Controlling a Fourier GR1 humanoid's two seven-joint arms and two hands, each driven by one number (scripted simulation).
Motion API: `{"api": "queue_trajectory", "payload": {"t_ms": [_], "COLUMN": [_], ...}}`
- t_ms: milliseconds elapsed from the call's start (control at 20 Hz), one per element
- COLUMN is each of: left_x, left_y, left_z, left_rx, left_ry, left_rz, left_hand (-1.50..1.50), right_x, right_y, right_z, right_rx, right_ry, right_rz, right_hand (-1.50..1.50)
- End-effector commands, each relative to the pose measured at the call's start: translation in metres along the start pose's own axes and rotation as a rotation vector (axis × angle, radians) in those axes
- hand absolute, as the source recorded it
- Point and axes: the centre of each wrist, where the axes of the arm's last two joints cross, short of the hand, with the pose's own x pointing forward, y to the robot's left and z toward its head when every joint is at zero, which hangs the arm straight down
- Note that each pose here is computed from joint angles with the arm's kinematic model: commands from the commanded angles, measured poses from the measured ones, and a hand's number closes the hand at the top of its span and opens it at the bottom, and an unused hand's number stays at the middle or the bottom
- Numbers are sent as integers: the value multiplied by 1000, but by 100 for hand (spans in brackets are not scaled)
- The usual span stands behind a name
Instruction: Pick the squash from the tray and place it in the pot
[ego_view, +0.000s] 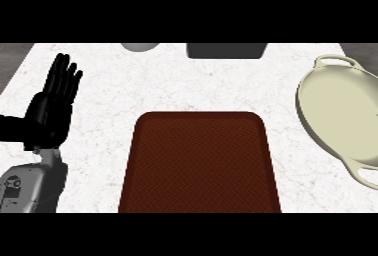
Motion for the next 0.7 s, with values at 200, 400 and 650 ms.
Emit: {"api": "queue_trajectory", "payload": {"t_ms": [200,400,650], "left_x": [1,4,-8], "left_y": [-5,8,8], "left_z": [-1,-6,-7], "left_rx": [-12,-28,-14], "left_ry": [0,2,-6], "left_rz": [-9,4,0], "left_hand": [0,0,0], "right_x": [-25,-41,-48], "right_y": [35,53,62], "right_z": [-38,-25,-26], "right_rx": [101,268,367], "right_ry": [35,166,80], "right_rz": [61,-69,-197], "right_hand": [150,150,-150]}}
